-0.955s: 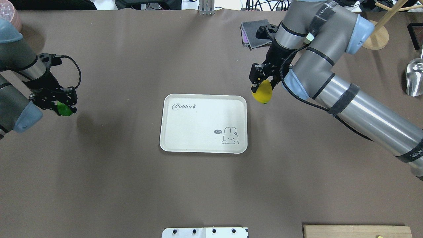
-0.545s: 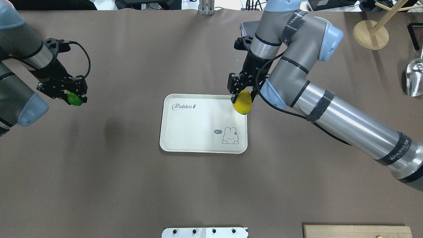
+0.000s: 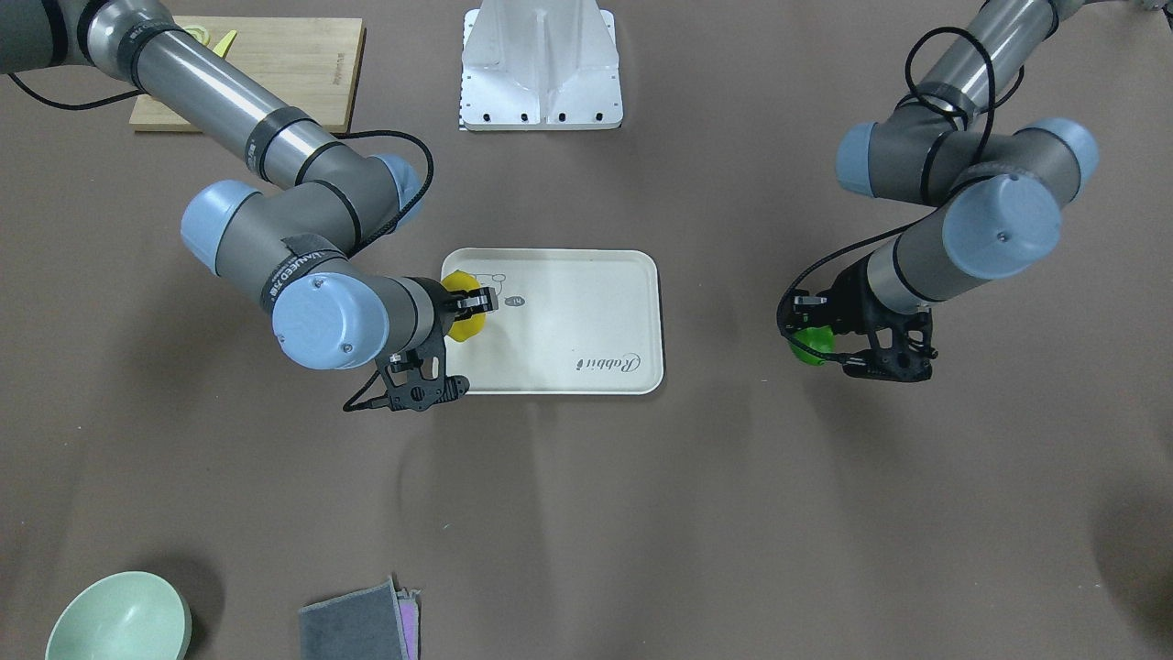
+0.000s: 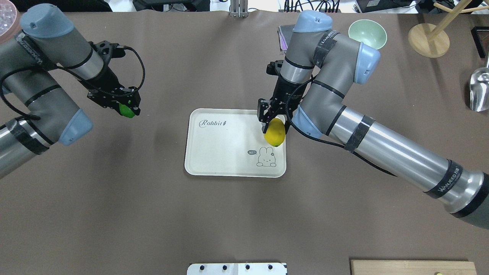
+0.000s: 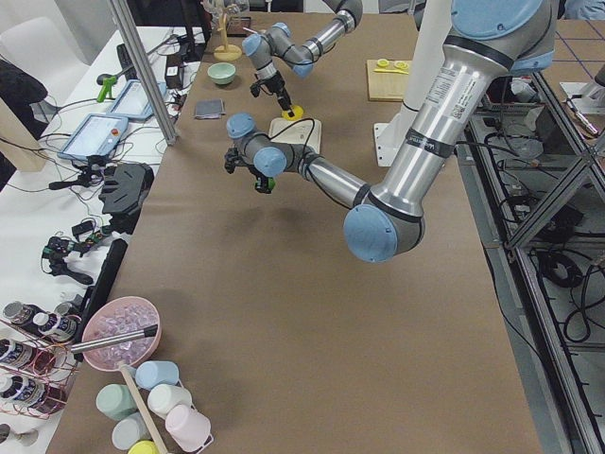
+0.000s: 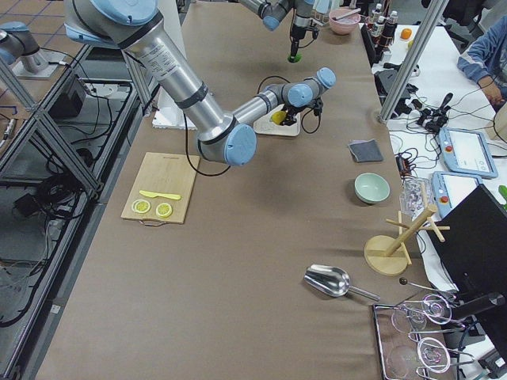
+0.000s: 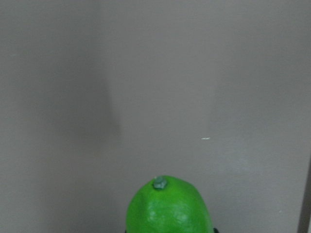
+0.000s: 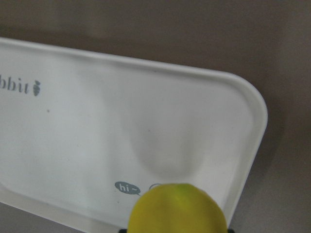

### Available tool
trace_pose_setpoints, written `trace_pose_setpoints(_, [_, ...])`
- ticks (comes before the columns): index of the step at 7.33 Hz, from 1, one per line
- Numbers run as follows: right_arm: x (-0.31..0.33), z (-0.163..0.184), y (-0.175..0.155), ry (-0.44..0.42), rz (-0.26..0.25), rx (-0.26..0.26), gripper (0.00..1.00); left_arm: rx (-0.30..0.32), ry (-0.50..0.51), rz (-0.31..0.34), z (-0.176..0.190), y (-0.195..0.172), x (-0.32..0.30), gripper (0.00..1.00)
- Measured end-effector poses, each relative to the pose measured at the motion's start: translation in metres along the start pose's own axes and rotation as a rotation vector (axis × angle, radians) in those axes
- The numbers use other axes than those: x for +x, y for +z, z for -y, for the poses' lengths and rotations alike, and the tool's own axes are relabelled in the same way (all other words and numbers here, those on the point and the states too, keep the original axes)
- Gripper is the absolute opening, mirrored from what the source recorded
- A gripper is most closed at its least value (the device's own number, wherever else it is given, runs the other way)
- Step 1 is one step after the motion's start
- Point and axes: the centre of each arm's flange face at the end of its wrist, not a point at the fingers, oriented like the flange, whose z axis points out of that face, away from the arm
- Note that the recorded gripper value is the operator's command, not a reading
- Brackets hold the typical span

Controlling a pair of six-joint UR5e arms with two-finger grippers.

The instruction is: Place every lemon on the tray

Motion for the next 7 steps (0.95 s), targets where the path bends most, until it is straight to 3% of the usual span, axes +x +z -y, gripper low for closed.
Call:
trace_pose_setpoints(1, [-0.005,0.000,0.005,-0.011,0.001,-0.002,0.96,0.003,0.039,-0.021,0.007,0.008,0.023,0.00])
trace_pose_setpoints(4, [-0.006,0.004,0.014,-0.052,-0.007,0.025,0.99,-0.001,0.155,-0.084,0.005,0.021,0.106,0.00])
trace_pose_setpoints(7, [-0.007,0.005,0.012,-0.063,-0.003,0.035,0.99,-0.017,0.233,-0.135,-0.012,0.046,0.150,0.00])
